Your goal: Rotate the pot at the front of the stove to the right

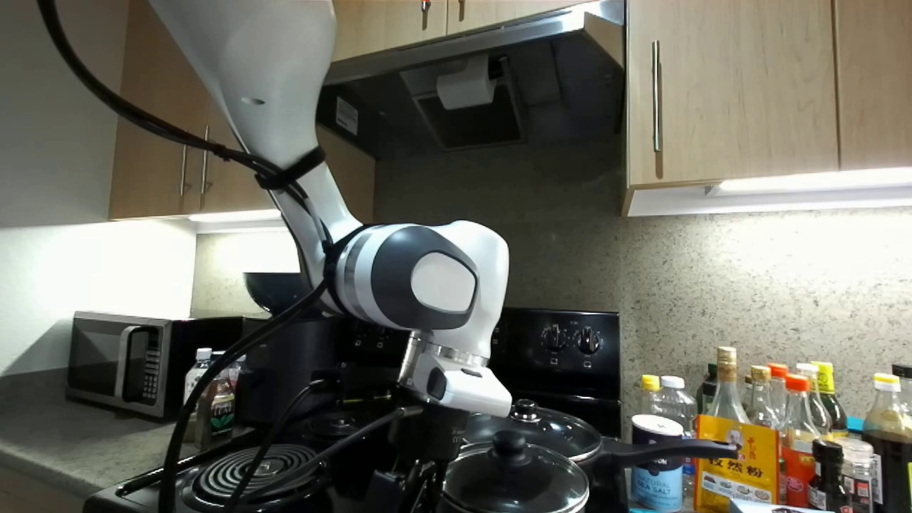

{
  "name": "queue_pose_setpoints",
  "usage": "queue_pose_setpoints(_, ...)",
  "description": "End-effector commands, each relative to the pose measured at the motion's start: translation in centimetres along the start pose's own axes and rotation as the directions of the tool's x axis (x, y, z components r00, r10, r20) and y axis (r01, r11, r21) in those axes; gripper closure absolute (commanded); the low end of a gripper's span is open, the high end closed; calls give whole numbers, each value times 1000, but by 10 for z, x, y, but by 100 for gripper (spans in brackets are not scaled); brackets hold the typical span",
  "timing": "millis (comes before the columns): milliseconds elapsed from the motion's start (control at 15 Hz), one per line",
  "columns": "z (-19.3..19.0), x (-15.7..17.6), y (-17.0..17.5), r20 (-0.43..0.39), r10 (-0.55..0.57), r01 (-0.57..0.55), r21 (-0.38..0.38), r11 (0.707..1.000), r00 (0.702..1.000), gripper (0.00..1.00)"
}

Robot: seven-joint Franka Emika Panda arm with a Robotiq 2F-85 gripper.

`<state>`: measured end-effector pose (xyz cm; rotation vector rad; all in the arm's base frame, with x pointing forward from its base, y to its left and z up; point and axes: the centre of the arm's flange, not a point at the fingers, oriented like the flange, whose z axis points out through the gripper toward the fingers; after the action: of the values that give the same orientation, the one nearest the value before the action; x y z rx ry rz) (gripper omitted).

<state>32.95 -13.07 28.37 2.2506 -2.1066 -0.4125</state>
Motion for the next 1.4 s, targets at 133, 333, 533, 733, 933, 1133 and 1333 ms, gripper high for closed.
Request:
queue_pose_setpoints(133, 2, 5, 7, 3, 3, -3, 27, 1000, 1000, 0)
queue_pose_setpoints(333, -5, -4, 5, 1, -18, 18, 24, 1000, 1000, 0)
queue_pose_setpoints(533, -19, -27, 4, -33, -61, 62, 30, 998, 998, 0)
queue_pose_setpoints(733, -36, -50, 3, -55, -101, 103, 35, 994, 993, 0)
queue_pose_setpoints(933, -55, -72, 4, -83, -128, 132, 42, 990, 988, 0)
queue_pose_setpoints(1133, -75, -95, 6, -138, -127, 139, 80, 987, 982, 0)
queue_pose_setpoints(1333, -93, -115, 10, -185, -105, 131, 134, 982, 977, 0)
